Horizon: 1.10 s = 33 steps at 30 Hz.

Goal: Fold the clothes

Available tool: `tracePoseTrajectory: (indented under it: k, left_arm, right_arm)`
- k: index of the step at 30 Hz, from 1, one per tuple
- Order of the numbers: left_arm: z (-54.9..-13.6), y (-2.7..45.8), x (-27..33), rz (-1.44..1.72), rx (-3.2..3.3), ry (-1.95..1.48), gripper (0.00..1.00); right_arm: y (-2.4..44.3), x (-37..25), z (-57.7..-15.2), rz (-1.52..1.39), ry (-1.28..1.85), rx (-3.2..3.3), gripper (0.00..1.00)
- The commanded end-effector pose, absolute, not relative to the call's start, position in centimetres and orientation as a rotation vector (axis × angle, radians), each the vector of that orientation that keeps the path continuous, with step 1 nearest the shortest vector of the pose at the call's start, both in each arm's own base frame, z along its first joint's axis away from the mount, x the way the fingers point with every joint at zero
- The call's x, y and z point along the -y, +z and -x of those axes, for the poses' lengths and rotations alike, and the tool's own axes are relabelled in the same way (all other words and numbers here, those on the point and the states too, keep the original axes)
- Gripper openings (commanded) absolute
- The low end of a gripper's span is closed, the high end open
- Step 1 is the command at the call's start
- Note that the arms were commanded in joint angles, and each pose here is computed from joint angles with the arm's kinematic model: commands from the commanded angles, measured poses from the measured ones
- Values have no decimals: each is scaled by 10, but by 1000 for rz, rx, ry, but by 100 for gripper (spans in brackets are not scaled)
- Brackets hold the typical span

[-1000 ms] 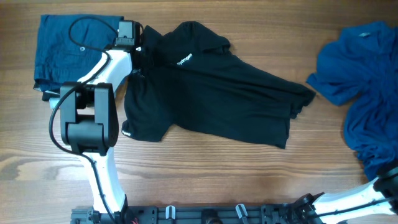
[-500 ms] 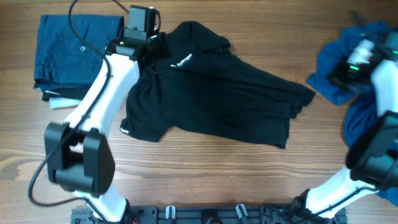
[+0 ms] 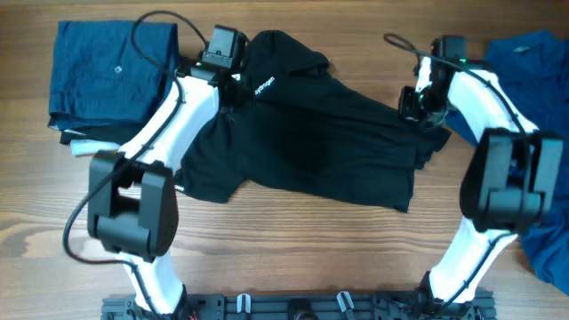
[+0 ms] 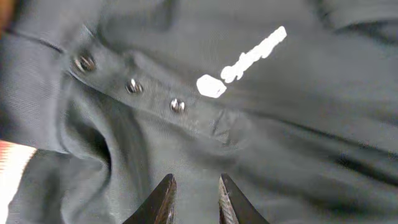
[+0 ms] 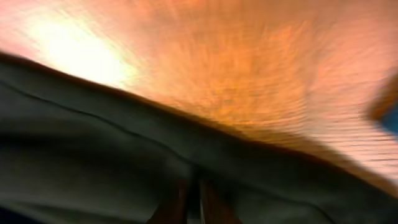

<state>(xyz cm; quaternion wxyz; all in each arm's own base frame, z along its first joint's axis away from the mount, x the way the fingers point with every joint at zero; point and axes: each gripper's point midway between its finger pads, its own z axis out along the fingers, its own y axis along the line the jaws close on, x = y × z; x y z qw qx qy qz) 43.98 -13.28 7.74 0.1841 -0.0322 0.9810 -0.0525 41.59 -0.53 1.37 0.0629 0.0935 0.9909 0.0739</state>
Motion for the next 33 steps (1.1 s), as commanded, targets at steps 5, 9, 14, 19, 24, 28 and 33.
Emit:
tracePoseTrajectory:
  k: [5, 9, 14, 19, 24, 28, 33]
  left_arm:
    - [-423, 37, 137, 87, -2892, -153, 23]
    - [-422, 36, 137, 87, -2900, -150, 23]
    - [-422, 36, 137, 87, -2900, -149, 22]
    - [-422, 36, 137, 87, -2898, -150, 22]
    - [-425, 37, 138, 87, -2886, -156, 22]
    - [-429, 38, 139, 86, -2870, -163, 25]
    - [-432, 39, 140, 85, -2856, -169, 27]
  right_arm:
    - [-44, -5, -401, -275, 282, -3116, 8]
    - [-79, 2, -406, -326, 225, -3119, 4]
    - [-121, 16, -435, -335, 118, -3016, 4]
    - [-107, 33, -506, -325, 26, -2713, 4]
    - [-60, 37, -565, -256, 30, -2503, 8]
    - [43, 48, -603, -126, -30, -2386, 24]
    - [149, 94, -574, -305, -44, -2359, 36]
